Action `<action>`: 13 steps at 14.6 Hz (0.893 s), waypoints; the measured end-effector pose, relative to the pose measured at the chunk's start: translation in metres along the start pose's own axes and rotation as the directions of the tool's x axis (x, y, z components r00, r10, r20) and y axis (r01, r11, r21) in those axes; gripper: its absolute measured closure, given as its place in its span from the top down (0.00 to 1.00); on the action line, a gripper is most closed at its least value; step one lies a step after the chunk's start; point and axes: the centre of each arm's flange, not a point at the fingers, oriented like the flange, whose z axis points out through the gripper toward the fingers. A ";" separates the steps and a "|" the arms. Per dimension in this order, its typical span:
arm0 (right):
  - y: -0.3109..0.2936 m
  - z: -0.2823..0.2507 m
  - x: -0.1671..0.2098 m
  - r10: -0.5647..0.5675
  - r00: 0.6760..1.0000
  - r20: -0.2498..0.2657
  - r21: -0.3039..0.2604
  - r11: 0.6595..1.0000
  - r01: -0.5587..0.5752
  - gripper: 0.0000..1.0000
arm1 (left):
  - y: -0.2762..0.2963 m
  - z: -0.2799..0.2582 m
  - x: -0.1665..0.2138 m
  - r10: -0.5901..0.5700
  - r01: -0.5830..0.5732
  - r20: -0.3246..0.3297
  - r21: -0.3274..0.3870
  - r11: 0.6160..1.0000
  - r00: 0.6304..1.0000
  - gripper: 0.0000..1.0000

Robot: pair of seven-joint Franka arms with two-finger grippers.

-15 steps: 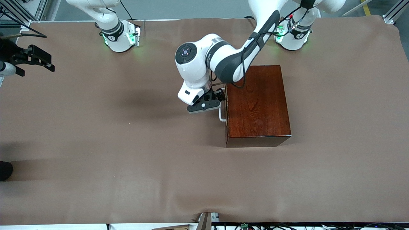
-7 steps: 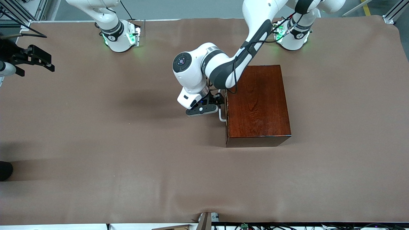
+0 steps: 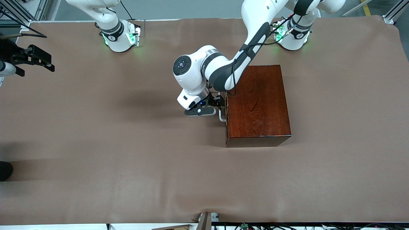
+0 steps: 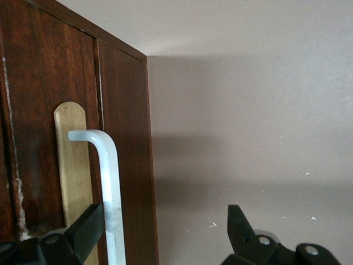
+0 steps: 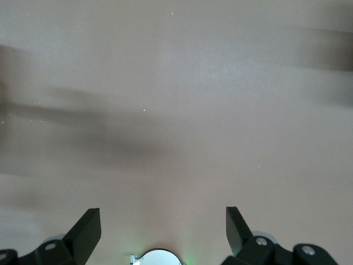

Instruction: Open drawer, take yellow block, close drawer

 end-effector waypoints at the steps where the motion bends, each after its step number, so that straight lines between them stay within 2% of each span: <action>1: 0.000 0.000 0.000 0.000 1.000 0.000 0.000 1.000 0.000 1.00 | -0.001 0.001 0.000 0.002 -0.002 0.004 0.006 1.000 1.000 1.00; 9: -0.001 0.000 0.000 -0.002 1.000 0.000 0.000 1.000 0.002 1.00 | -0.001 0.010 -0.003 0.006 -0.006 0.021 0.028 1.000 1.000 1.00; 13: -0.001 0.000 0.000 -0.002 1.000 0.000 0.000 1.000 0.002 1.00 | 0.002 0.008 -0.001 -0.019 0.019 0.004 0.006 1.000 1.000 1.00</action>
